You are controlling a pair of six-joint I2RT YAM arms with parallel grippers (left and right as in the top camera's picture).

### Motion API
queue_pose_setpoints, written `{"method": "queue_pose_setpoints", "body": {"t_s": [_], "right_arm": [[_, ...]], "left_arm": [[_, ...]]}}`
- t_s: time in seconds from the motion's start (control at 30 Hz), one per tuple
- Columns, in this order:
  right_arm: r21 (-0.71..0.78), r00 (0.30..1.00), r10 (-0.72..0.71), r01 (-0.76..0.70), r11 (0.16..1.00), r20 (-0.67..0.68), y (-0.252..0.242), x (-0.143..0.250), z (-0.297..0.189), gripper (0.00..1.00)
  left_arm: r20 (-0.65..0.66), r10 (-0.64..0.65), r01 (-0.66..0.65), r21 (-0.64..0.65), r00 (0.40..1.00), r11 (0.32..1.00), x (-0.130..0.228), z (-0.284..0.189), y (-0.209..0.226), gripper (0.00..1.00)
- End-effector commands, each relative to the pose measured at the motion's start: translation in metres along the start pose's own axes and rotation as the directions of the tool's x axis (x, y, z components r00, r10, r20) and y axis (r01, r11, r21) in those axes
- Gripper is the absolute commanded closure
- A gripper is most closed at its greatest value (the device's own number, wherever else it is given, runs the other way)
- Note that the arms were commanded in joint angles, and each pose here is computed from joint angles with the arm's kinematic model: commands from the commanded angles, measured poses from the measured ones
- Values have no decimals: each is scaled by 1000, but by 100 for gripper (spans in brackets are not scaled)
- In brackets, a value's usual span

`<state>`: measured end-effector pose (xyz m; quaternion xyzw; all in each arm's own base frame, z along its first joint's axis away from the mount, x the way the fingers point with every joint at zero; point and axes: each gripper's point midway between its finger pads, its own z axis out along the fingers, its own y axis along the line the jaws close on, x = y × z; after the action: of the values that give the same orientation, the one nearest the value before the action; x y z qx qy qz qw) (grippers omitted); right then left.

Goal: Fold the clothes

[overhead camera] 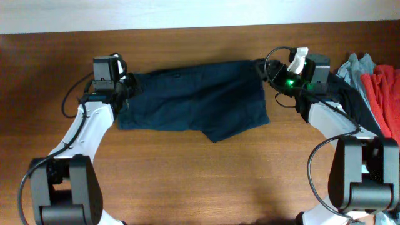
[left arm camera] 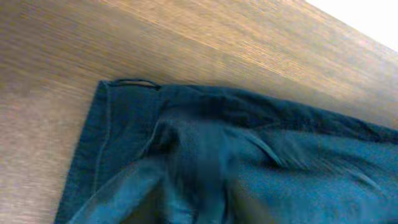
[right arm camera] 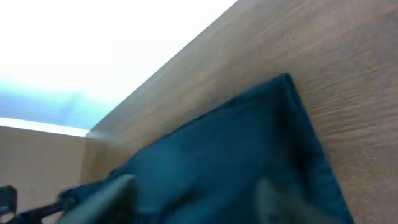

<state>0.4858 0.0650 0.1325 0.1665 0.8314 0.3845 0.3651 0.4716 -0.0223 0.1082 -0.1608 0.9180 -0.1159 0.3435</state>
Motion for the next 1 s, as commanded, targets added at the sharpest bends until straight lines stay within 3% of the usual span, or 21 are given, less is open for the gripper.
{"method": "queue_pose_setpoints", "body": {"t_s": [0.0,0.03,0.07,0.2,0.23,0.33,0.5,0.63,0.73,0.77,0.8,0.9,0.93,0.97], "right_arm": [[-38,997,-78,78,996,-21,5,1,1,27],[-68,997,-66,63,996,-45,6,3,-3,27],[-86,996,-58,52,995,-63,7,5,-5,27],[-111,974,19,-44,993,-225,2,39,-14,32],[-83,963,24,-49,995,-270,-3,53,-14,37],[62,931,85,-67,996,-356,-26,84,-19,37],[381,897,201,-40,924,-393,-80,114,-42,27],[427,884,204,-5,904,-421,-89,125,-47,25],[456,874,198,30,890,-443,-93,136,-44,30],[477,867,200,48,877,-456,-97,143,-43,30],[498,862,198,70,864,-466,-101,149,-43,30],[487,867,163,101,868,-471,-101,152,-34,30],[474,875,143,107,874,-463,-98,148,-29,45],[462,882,129,109,880,-454,-97,145,-26,66]], "left_arm": [[-3,-13,13,-84,1000,996,-2,5,24,32],[-20,-31,29,-102,999,994,-1,3,34,23],[-34,-43,39,-115,998,993,1,2,40,21],[-173,-61,41,-113,983,993,24,-8,63,21],[-204,-66,43,-115,977,992,32,-9,65,21],[-236,1,-28,-110,972,994,38,-10,66,20],[-332,-13,-30,-123,943,992,66,7,76,14],[-437,-45,-5,-112,898,994,99,24,81,14],[-485,-61,-1,-127,872,992,117,36,88,16],[-500,-66,1,-129,864,992,123,39,89,25],[-514,-70,3,-132,855,991,128,39,91,48],[-530,-77,4,-138,844,990,132,37,92,83],[-531,-78,4,-139,844,990,132,37,92,96],[-533,-81,6,-141,842,990,132,37,93,99]]}}
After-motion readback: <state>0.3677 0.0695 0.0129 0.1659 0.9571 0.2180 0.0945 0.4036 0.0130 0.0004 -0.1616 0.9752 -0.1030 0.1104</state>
